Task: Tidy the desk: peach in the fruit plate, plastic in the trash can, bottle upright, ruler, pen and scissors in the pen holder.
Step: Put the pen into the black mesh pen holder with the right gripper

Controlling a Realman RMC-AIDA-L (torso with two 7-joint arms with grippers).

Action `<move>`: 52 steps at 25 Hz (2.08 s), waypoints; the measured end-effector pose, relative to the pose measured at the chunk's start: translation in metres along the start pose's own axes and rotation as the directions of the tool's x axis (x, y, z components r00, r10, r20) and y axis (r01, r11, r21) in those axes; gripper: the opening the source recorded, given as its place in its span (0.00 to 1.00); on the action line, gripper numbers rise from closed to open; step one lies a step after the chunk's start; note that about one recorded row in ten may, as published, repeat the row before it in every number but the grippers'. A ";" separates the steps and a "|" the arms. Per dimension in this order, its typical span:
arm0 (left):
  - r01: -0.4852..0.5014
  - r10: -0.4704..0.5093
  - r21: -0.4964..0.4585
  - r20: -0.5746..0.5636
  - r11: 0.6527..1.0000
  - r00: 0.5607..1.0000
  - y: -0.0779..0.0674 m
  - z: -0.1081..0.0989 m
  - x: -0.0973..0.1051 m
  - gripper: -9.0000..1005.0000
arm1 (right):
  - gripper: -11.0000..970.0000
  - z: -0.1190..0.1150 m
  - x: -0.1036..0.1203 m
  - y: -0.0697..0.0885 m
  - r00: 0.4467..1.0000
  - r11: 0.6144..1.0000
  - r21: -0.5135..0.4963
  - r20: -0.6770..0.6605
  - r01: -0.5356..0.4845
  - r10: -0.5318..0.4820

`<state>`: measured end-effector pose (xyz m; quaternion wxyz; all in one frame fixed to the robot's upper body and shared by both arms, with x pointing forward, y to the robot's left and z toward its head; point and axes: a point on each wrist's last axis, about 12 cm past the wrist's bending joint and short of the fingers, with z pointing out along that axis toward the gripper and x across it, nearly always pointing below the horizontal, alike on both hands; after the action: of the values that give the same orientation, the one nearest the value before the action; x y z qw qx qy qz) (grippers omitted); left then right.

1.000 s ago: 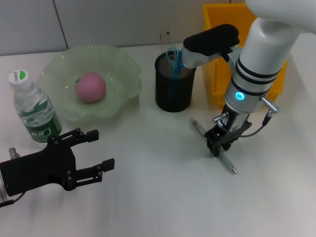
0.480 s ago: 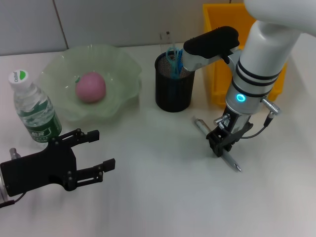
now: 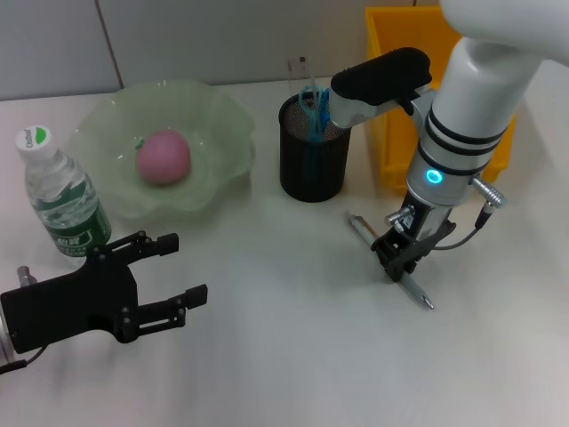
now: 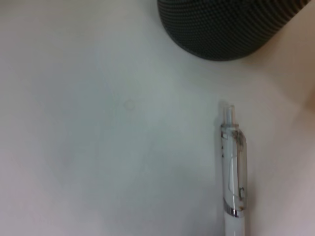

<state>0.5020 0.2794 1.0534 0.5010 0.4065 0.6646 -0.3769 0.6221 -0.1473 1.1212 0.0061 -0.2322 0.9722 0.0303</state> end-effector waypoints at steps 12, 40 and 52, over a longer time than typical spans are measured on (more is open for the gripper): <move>-0.001 0.001 -0.004 0.001 1.000 1.000 0.001 0.000 -0.001 0.81 | 0.14 -0.021 0.000 -0.004 0.992 0.996 -0.086 0.125 0.022 -0.011; 0.033 -0.035 -0.088 -0.029 0.996 0.999 0.010 0.003 0.004 0.81 | 0.14 -0.018 0.070 -0.052 0.495 0.843 -0.242 0.868 0.479 -0.032; 0.037 -0.038 -0.092 -0.009 0.995 0.999 0.010 0.003 0.003 0.81 | 0.14 -0.012 0.070 -0.072 0.231 0.895 -0.163 0.970 0.414 0.069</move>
<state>0.5114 0.2811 1.0492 0.5083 0.3726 0.6914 -0.3532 0.5928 -0.2439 1.1274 0.5545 -0.2694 0.7019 0.3568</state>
